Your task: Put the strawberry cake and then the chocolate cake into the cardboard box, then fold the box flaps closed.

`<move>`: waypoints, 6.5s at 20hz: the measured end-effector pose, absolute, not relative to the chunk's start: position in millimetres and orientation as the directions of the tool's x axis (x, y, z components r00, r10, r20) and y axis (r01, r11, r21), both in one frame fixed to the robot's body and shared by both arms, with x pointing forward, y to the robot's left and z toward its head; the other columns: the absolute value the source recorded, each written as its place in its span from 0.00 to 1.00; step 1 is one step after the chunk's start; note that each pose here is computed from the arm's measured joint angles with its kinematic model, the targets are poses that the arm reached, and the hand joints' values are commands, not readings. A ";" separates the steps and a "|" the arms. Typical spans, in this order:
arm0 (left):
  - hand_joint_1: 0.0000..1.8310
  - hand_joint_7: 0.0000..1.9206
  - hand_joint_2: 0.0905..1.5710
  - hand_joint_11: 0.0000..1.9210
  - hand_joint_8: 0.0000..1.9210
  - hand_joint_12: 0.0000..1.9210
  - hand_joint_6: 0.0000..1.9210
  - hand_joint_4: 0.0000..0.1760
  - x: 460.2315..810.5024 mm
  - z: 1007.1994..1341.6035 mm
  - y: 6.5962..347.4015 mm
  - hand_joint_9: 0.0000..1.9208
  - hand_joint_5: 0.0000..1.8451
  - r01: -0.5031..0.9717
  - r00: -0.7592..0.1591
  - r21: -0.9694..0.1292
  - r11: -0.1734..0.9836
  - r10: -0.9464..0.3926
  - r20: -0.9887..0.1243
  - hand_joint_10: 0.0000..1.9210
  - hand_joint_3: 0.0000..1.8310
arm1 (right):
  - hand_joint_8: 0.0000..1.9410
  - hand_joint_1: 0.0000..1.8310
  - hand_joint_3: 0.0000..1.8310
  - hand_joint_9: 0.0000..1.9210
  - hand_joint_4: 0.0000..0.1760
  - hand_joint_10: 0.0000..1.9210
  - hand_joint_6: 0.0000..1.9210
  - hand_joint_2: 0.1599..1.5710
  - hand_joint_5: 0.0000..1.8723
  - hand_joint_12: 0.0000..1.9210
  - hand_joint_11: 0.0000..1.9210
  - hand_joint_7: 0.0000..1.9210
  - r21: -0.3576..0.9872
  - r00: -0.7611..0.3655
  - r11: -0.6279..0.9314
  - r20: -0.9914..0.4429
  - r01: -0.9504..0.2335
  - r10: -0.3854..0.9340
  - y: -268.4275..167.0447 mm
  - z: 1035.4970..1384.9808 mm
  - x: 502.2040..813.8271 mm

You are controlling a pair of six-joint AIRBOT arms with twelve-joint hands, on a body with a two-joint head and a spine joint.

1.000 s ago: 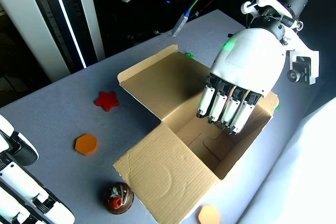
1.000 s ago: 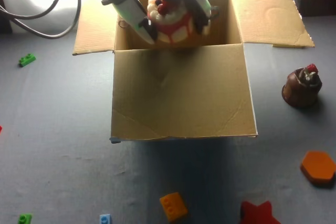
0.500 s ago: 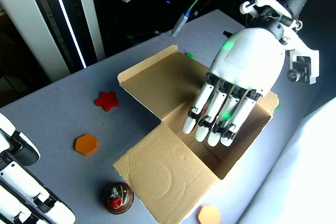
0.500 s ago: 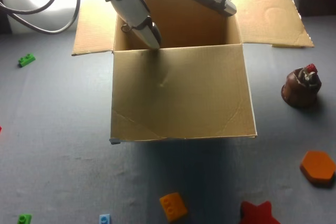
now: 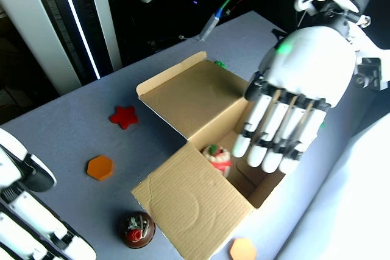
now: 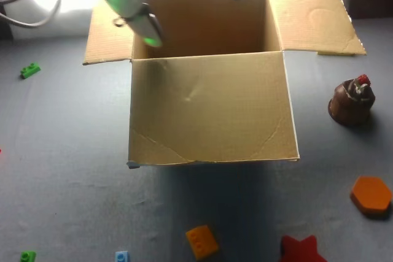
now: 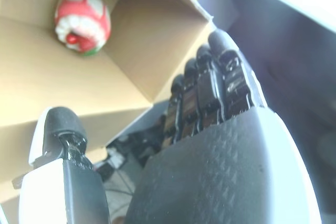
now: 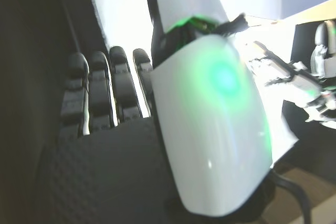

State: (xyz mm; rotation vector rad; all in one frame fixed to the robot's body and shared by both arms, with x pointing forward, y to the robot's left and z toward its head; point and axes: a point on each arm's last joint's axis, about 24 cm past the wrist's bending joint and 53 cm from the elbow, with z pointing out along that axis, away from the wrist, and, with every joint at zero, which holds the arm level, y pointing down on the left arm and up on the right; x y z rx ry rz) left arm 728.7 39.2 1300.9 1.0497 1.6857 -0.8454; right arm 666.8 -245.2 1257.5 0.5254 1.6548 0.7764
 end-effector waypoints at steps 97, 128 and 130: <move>0.15 0.09 0.74 0.00 0.00 0.44 0.00 0.00 669.8 1164.2 197.2 0.11 0.06 0.703 -0.519 -0.355 0.616 0.102 -0.849 0.00 0.00 | 0.64 0.66 0.00 0.35 0.00 0.70 0.56 0.71 0.46 1.00 0.20 0.47 0.559 -0.047 0.418 -0.636 -0.716 0.770 -64.9 1394.5 699.4; 0.07 0.09 0.76 0.00 0.00 0.39 0.00 0.00 699.7 1240.2 195.9 0.11 0.07 0.727 -0.376 -0.328 0.604 -0.050 -0.925 0.00 0.00 | 0.00 0.05 0.01 0.07 0.00 0.00 0.00 0.70 0.03 0.23 0.00 0.09 0.643 0.071 0.605 -0.655 -0.470 0.752 -180.0 1361.6 697.5; 0.05 0.10 0.76 0.00 0.00 0.38 0.00 0.00 699.6 1249.1 192.7 0.11 0.07 0.734 -0.364 -0.329 0.594 -0.065 -0.929 0.00 0.00 | 0.00 0.04 0.00 0.07 0.00 0.00 0.00 0.71 0.04 0.21 0.00 0.09 0.672 0.076 0.647 -0.670 -0.361 0.738 -208.5 1333.3 700.7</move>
